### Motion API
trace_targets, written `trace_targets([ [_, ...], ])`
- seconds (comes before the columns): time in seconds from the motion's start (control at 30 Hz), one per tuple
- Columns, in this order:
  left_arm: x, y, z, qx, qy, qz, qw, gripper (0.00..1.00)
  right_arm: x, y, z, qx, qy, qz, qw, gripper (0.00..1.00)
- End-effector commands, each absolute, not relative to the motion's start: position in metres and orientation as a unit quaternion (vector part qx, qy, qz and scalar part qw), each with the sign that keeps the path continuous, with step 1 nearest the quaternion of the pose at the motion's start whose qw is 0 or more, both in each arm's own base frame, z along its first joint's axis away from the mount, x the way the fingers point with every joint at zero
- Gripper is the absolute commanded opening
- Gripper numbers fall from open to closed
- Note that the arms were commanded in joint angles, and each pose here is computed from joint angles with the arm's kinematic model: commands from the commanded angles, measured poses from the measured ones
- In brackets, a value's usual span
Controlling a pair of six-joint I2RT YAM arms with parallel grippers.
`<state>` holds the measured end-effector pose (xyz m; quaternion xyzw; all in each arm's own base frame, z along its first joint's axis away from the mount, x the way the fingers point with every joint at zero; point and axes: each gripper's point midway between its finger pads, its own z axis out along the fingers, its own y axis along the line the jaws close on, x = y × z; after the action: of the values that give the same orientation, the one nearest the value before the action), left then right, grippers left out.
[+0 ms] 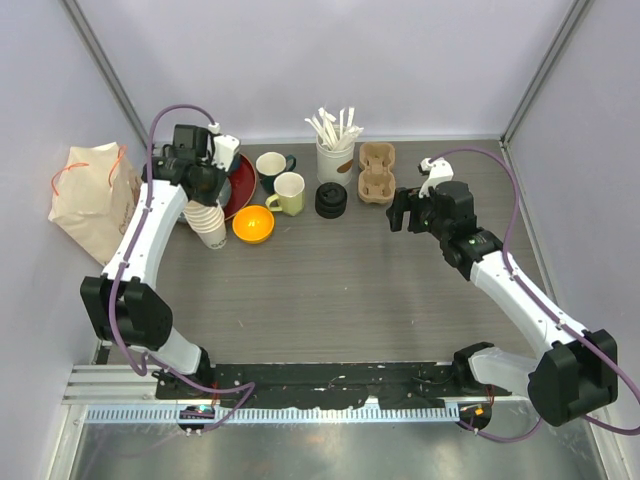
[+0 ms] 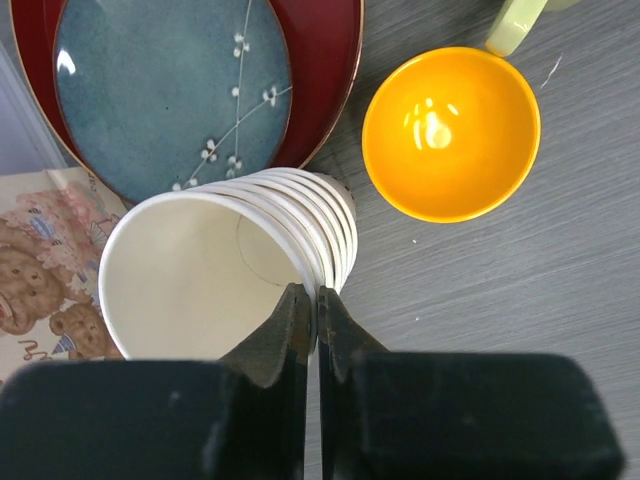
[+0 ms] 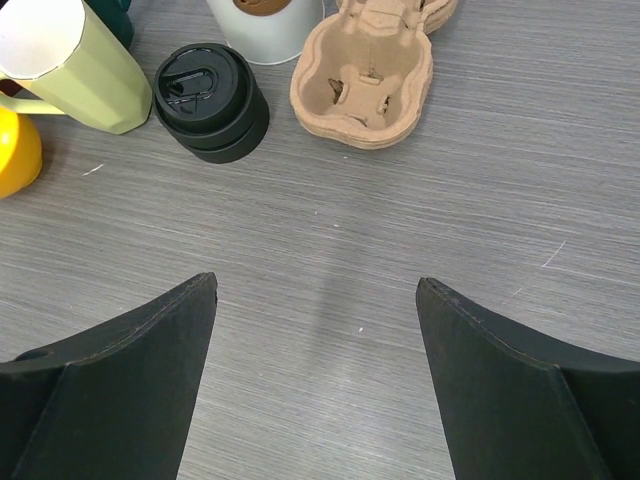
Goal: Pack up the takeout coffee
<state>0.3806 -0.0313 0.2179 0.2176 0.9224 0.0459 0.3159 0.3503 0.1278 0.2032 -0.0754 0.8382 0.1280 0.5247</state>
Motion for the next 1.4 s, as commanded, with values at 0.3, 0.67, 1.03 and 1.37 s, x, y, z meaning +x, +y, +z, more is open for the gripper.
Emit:
trace_targets([
  [0.3, 0.378, -0.030, 0.255, 0.222, 0.901, 0.055, 0.369, 0.00, 0.355, 0.127, 0.235, -0.078, 0.814, 0.128, 0.561, 0.86],
  [0.67, 0.370, -0.022, 0.300, 0.233, 0.879, 0.080, 0.409, 0.00, 0.353, 0.131, 0.234, -0.083, 0.816, 0.132, 0.556, 0.86],
  [1.03, 0.319, -0.032, 0.398, 0.261, 0.825, 0.068, 0.496, 0.00, 0.345, 0.146, 0.251, -0.097, 0.804, 0.174, 0.561, 0.86],
  [1.37, 0.278, -0.157, 0.374, 0.417, 0.778, -0.074, 0.463, 0.00, 0.341, 0.136, 0.274, -0.041, 0.789, 0.183, 0.586, 0.90],
])
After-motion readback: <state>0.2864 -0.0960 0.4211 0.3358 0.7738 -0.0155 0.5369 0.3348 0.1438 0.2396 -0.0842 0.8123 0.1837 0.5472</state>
